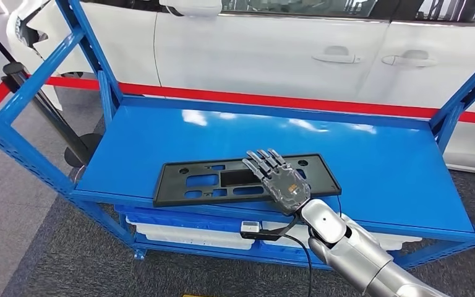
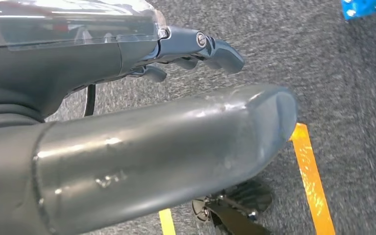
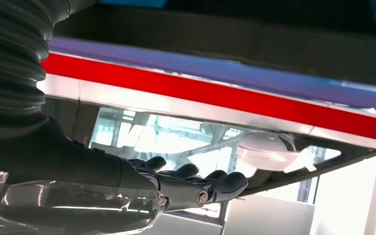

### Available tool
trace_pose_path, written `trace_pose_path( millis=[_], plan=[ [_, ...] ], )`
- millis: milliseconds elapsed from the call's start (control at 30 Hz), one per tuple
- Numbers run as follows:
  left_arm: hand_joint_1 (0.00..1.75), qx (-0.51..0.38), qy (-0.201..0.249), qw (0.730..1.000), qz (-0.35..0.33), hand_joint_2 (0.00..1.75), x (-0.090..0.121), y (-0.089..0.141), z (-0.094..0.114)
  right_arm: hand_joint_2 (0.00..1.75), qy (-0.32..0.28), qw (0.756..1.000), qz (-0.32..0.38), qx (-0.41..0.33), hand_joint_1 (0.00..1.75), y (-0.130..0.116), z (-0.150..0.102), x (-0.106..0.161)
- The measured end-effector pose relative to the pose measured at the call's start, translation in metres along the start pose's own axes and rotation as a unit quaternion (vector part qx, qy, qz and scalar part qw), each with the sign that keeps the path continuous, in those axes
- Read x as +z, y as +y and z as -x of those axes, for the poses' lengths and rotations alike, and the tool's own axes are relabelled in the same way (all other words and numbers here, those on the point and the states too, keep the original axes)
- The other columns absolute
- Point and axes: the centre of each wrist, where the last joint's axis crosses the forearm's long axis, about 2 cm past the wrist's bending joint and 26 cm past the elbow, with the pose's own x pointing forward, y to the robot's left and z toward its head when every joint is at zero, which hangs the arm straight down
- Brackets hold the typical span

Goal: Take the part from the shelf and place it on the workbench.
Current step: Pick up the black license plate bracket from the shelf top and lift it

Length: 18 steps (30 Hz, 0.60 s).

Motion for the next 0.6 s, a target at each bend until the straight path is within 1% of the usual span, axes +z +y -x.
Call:
trace_pose_path(
  millis=[200,400,600],
  plan=[
    [0.00,-0.006,-0.001,1.000,0.005,0.00,-0.001,0.000,-0.002,1.75,0.012,1.000,-0.018,0.010,0.00,0.013,0.006,0.007],
    [0.00,-0.014,-0.003,1.000,0.009,0.00,-0.002,0.000,-0.005,1.75,0.053,0.998,-0.039,0.014,0.00,0.033,0.026,0.016],
    [0.00,-0.014,-0.005,1.000,0.008,0.00,-0.004,0.001,-0.008,1.75,0.070,0.996,-0.056,0.026,0.00,0.039,0.038,0.014]
  ],
)
